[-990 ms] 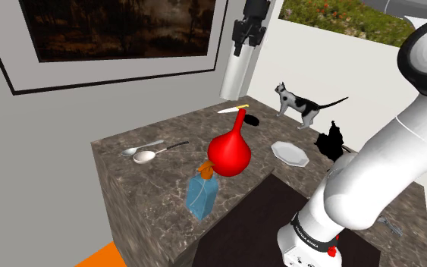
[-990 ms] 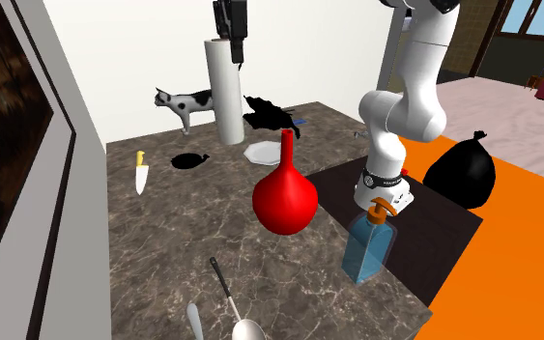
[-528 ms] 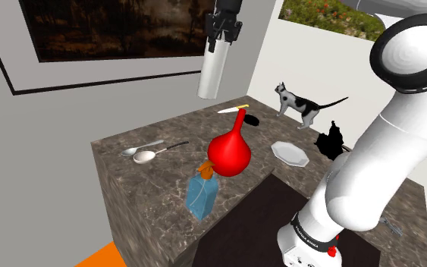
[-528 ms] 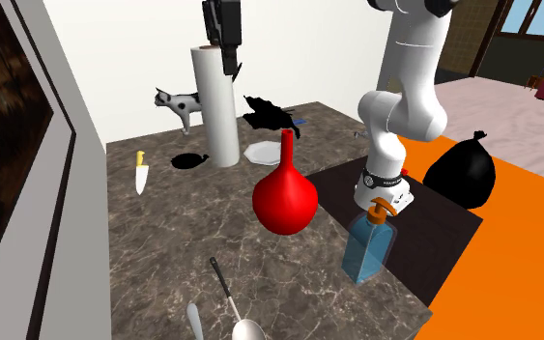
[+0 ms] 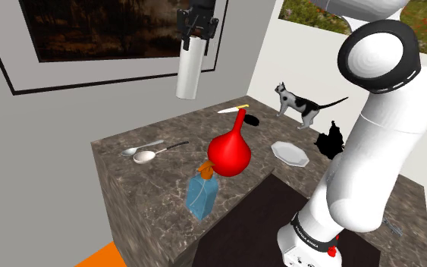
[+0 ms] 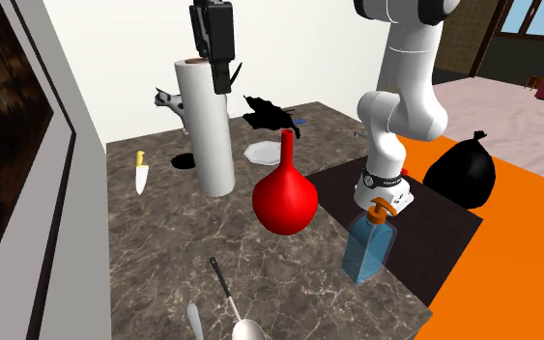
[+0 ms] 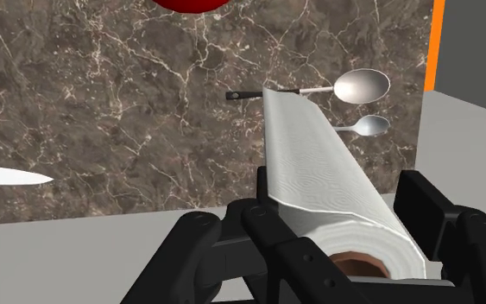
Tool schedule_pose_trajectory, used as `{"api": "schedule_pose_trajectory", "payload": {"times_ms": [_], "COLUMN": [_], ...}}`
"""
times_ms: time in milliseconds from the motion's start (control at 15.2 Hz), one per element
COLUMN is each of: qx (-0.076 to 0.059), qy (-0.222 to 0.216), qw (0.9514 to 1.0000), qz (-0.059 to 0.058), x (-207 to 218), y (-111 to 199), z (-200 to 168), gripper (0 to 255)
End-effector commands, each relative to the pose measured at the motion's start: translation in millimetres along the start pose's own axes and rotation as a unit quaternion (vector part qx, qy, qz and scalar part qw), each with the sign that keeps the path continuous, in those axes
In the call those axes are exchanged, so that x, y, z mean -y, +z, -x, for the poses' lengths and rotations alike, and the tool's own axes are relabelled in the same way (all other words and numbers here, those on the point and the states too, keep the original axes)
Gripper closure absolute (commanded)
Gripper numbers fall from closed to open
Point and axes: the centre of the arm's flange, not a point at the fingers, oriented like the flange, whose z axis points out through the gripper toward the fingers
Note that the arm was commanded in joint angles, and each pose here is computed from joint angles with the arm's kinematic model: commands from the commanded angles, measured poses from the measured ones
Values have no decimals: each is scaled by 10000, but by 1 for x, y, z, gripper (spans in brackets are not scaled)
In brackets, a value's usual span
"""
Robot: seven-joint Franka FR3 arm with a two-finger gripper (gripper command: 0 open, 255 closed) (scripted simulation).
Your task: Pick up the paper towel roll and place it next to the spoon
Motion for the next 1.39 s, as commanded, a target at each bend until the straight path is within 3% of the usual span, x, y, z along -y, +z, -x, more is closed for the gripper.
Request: {"api": "schedule_pose_trajectory", "payload": {"times_ms": [0, 1320], "qx": [-3, -3], "qy": [3, 3], "qw": [10000, 10000], "qz": [0, 0], "x": [2, -3], "y": [10, 115], "z": [-1, -1], "gripper": [255, 255]}}
